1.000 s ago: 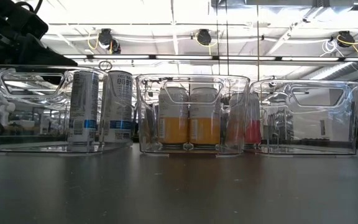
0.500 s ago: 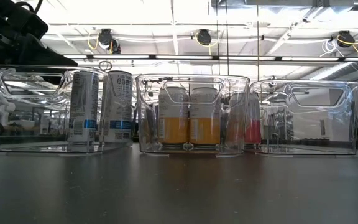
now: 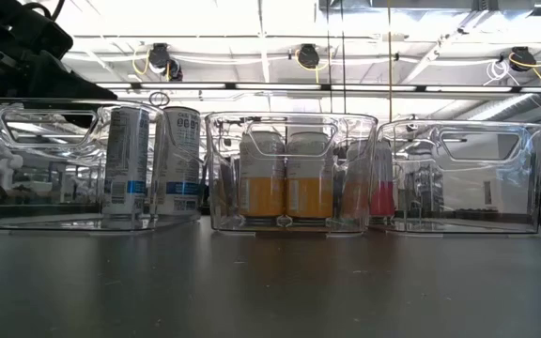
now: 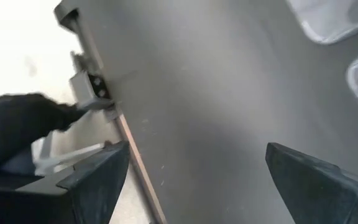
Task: Sort soda cans
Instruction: Put the pink soda can into the right transparent bin
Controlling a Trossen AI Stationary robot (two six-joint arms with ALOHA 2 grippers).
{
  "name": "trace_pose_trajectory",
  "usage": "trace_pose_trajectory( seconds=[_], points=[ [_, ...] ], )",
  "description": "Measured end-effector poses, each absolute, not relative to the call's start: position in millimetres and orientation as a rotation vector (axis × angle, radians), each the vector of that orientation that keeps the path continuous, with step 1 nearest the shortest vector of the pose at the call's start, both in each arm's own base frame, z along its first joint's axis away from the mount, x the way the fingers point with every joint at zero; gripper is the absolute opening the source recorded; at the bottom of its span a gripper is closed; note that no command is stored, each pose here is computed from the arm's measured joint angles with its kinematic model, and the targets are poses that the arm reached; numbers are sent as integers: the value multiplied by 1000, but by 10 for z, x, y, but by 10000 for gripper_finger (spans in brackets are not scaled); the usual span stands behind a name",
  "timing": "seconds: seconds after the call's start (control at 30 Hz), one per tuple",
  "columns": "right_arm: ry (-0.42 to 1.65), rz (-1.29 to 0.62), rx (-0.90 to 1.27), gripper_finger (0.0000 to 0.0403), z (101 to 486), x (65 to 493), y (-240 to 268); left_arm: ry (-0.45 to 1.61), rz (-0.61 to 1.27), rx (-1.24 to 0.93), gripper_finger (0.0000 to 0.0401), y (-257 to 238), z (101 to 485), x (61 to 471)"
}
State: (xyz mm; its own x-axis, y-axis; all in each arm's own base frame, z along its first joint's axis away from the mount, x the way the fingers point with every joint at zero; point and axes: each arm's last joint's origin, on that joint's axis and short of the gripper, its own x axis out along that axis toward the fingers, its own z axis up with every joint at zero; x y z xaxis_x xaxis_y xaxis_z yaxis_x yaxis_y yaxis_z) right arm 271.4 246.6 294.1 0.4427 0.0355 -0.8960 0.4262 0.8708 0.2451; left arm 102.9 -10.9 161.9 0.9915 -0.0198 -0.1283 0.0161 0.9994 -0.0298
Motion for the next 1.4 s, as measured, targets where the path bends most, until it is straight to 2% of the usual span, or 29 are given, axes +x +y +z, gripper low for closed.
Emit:
trace_pose_trajectory(
  seconds=[0.17, 0.4, 0.53, 0.73, 0.97, 1.07, 1.4],
  points=[
    [1114, -303, 452, 371, 2927, 2766, 2344, 129, -18, -29, 50, -109, 1619, 1030],
    [1141, -335, 402, 398, 2914, 2825, 2205, 129, -18, -29, 50, -109, 1619, 1030],
    [1145, -329, 437, 391, 2916, 2855, 2192, 129, -18, -29, 50, -109, 1619, 1030],
    [1271, -355, 531, 390, 2895, 2797, 2183, 129, -18, -29, 50, -109, 1619, 1030],
    [1466, -557, 569, 389, 2866, 2492, 2226, 129, -18, -29, 50, -109, 1619, 1030],
    [1510, -553, 535, 389, 2867, 2354, 2324, 129, -18, -29, 50, -109, 1619, 1030],
    [1429, -775, 606, 389, 2874, 1898, 2606, 129, -18, -29, 50, -108, 1619, 1030]
  ],
)
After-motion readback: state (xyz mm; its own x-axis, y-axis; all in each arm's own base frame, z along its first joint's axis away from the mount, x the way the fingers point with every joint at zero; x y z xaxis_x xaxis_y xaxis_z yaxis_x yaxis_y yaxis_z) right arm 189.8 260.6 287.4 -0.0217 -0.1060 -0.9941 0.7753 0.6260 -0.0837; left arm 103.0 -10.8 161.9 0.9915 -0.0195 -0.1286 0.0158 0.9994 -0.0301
